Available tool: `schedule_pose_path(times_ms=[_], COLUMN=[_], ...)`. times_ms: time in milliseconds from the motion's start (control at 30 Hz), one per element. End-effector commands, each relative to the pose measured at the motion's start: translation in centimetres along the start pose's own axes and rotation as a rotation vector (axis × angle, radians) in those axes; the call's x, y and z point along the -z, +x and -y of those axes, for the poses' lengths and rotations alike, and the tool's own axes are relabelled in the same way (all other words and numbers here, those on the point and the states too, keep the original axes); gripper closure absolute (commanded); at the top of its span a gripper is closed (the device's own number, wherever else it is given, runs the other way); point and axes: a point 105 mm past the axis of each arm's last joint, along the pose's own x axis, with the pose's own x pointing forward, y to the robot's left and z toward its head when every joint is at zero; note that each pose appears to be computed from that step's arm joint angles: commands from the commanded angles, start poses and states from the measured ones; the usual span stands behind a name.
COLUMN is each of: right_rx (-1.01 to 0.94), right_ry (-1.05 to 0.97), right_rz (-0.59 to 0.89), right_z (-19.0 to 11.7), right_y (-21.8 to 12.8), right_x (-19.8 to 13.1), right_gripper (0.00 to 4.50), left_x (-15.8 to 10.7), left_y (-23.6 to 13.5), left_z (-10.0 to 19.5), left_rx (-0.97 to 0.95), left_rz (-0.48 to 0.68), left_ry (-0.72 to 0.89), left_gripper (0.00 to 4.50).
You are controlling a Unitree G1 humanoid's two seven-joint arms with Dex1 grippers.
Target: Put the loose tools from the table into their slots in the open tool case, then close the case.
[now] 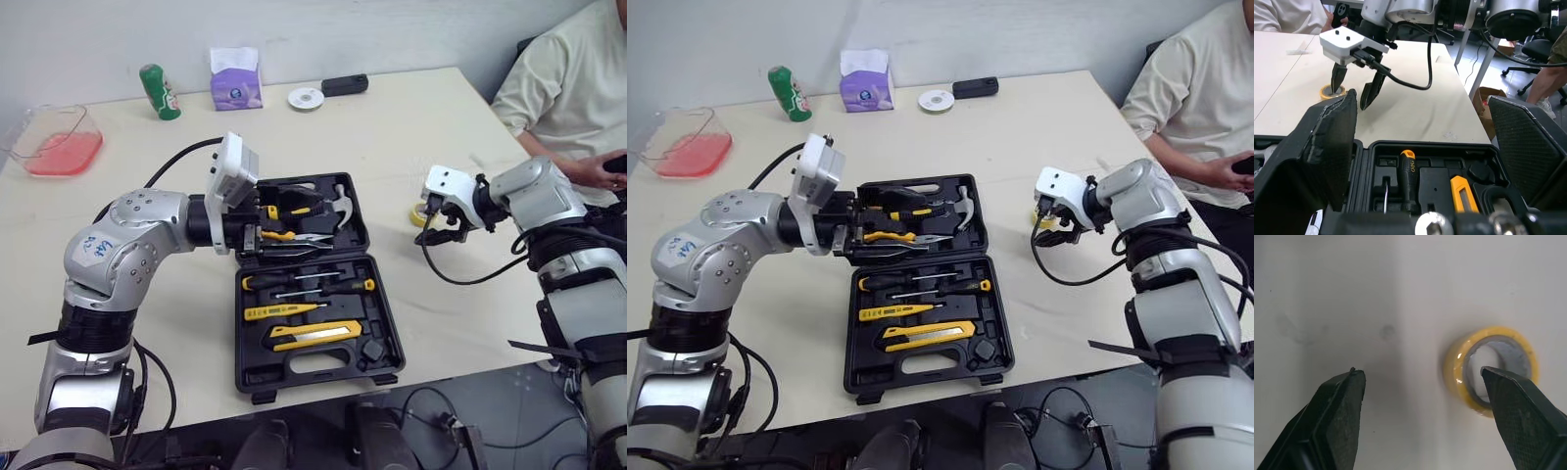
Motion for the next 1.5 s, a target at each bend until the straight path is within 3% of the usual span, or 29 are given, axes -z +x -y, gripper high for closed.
schedule_pose_path(times_ms=[33, 233, 333, 467, 600, 733, 933, 1233, 1500], right_rx=[0.050, 0.091, 0.042, -0.047, -0.156, -0.387, -0.517, -0.510, -0.425], right_ry=[-0.022, -0.070, -0.128, -0.165, -0.198, -0.213, -0.214, -0.211, -0.214], right_rz=[-0.016, -0.029, 0.066, 0.185, 0.341, 0.484, 0.470, 0.288, 0.248], right_z=[0.8, 1.4, 1.1, -1.6, -7.9, -16.5, -23.1, -23.5, -22.0], right_y=[-0.1, -0.5, -2.0, -3.9, -5.4, -6.0, -4.9, -4.5, -4.3], right_x=[-0.1, -0.3, -2.2, -3.9, -6.2, -8.0, -7.1, -2.9, -2.0], right_gripper=[1.39, 4.40, 4.46, 4.46, 4.46, 4.46, 4.46, 4.46, 4.46], left_x=[-1.1, -1.1, -1.1, -0.3, 1.4, 4.7, 6.2, 5.9, 5.3], left_y=[0.0, 0.2, 0.0, -0.5, -1.2, -2.2, -2.4, -1.9, -1.3], left_z=[0.2, 0.1, 0.2, 1.5, 3.2, 5.5, 7.3, 6.9, 7.0], left_rx=[0.000, 0.000, 0.004, 0.052, 0.101, 0.192, 0.276, 0.272, 0.268], left_rz=[0.018, 0.020, 0.018, -0.016, -0.076, -0.207, -0.248, -0.237, -0.202], left_ry=[0.059, 0.065, 0.069, 0.050, 0.013, 0.028, 0.021, 0.031, 0.023], left_gripper=[0.00, 0.00, 0.00, 0.00, 0.00, 0.00, 0.00, 0.00, 0.00])
